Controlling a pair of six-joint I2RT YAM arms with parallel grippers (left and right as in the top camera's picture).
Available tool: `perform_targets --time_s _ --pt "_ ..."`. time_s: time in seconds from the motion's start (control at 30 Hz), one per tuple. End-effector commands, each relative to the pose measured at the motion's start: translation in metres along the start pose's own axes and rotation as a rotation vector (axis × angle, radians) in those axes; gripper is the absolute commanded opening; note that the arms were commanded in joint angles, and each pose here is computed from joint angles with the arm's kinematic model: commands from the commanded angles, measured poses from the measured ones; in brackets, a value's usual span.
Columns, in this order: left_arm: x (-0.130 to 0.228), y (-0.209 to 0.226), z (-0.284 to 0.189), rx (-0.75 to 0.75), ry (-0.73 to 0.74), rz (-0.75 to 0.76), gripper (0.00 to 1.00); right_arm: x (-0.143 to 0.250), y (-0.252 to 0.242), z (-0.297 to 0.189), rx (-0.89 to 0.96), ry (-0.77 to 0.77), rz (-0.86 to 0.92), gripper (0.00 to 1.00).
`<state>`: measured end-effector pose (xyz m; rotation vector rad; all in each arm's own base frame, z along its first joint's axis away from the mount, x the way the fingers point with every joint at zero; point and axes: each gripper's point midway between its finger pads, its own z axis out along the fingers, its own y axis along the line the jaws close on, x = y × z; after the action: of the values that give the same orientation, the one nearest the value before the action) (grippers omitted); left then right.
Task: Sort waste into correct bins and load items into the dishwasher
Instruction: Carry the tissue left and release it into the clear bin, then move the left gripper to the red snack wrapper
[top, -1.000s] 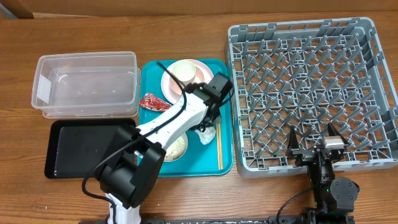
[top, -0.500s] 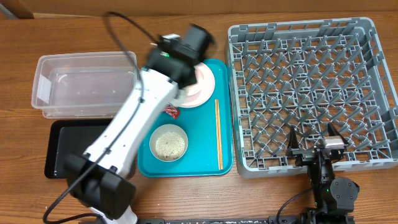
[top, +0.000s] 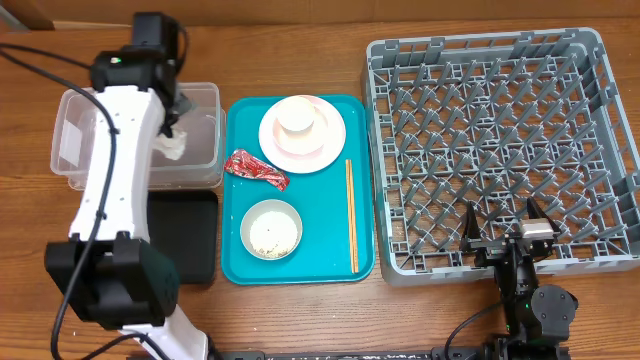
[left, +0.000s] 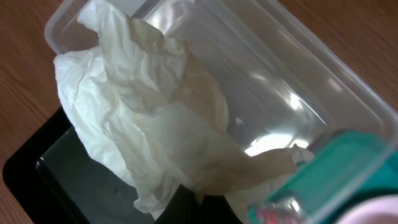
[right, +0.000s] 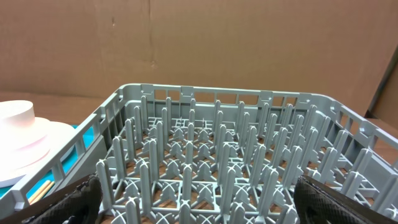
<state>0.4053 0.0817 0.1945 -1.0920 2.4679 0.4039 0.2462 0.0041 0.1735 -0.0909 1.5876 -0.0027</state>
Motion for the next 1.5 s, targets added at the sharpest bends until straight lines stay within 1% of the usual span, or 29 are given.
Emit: perform_targets --time_s 0.0,0.13,0.2,0.3,0.43,0.47,0.5,0.53,0.57,0.6,0.67,0.73,0.8,0.9,0.97,1.0,1.03,1.07,1.1,1.17,1.2,1.23,1.3,1.47 --pt "-0.003 0.010 0.040 -0.062 0.051 -0.017 0.05 0.002 0.001 0.000 -0.006 -0.005 -0.004 1.00" --pt "-0.009 0.020 0.074 -0.105 0.081 -0.054 0.06 0.002 0.001 0.000 -0.006 -0.005 -0.004 1.00" --pt "-0.007 0.025 0.099 -0.138 0.111 -0.064 0.08 0.002 0.001 0.000 -0.006 -0.005 -0.004 1.00" --pt "-0.006 0.029 0.121 -0.161 0.132 -0.071 0.10 0.002 0.001 0.000 -0.006 -0.005 -0.004 1.00" --pt "-0.006 0.026 0.149 -0.161 0.140 -0.011 0.11 0.002 0.001 0.000 -0.006 -0.005 -0.004 1.00" --pt "-0.005 0.025 0.151 -0.164 0.142 -0.008 0.12 0.002 0.001 0.000 -0.006 -0.005 -0.004 1.00" --pt "-0.005 0.025 0.152 -0.160 0.145 -0.009 0.17 0.002 0.001 0.000 -0.006 -0.005 -0.004 1.00" --pt "-0.004 0.024 0.152 -0.155 0.149 -0.009 0.25 0.002 0.001 0.000 -0.006 -0.005 -0.004 1.00" --pt "-0.004 0.022 0.150 -0.141 0.154 -0.012 0.60 0.002 0.001 0.000 -0.006 -0.005 -0.004 1.00" --pt "-0.005 0.022 0.148 -0.138 0.153 -0.013 0.79 0.002 0.001 0.000 -0.006 -0.005 -0.005 1.00" --pt "-0.008 0.022 0.142 -0.134 0.147 -0.008 0.85 0.002 0.001 0.000 -0.006 -0.005 -0.004 1.00" --pt "-0.020 0.023 0.123 -0.118 0.127 -0.012 0.87 0.002 0.001 0.000 -0.006 -0.005 -0.004 1.00" --pt "-0.028 0.019 0.104 -0.079 0.121 -0.023 0.87 0.002 0.001 0.000 -0.006 -0.005 -0.004 1.00" --pt "-0.036 0.002 0.051 0.086 0.151 -0.047 0.86 0.002 0.001 0.000 -0.006 -0.005 -0.004 1.00" --pt "-0.031 -0.006 0.015 0.191 0.190 -0.048 0.84 0.002 0.001 0.000 -0.006 -0.005 -0.004 1.00" --pt "-0.021 -0.012 -0.010 0.267 0.232 -0.041 0.72 0.002 0.001 0.000 -0.006 -0.005 -0.004 1.00" --pt "-0.006 -0.016 -0.031 0.331 0.285 -0.022 0.54 0.002 0.001 0.000 -0.006 -0.005 -0.004 1.00" --pt "0.005 -0.017 -0.042 0.359 0.326 -0.003 0.45 0.002 0.001 0.000 -0.006 -0.004 -0.004 1.00" --pt "0.016 -0.017 -0.052 0.373 0.361 0.019 0.41 0.002 0.001 0.000 -0.006 -0.005 -0.004 1.00" --pt "0.038 -0.014 -0.064 0.360 0.427 0.057 0.27 0.002 0.001 0.000 -0.006 -0.005 -0.005 1.00" --pt "0.051 -0.013 -0.069 0.341 0.464 0.085 0.15 0.002 0.001 0.000 -0.006 -0.005 -0.004 1.00" --pt "0.059 -0.013 -0.072 0.327 0.486 0.105 0.06 0.002 0.001 0.000 -0.006 -0.005 -0.004 1.00" --pt "0.081 -0.014 -0.078 0.293 0.528 0.166 0.04 0.002 0.001 0.000 -0.006 -0.005 -0.005 1.00" --pt "0.121 -0.036 -0.077 0.254 0.537 0.299 0.04 0.002 0.001 0.000 -0.006 -0.005 -0.004 1.00"
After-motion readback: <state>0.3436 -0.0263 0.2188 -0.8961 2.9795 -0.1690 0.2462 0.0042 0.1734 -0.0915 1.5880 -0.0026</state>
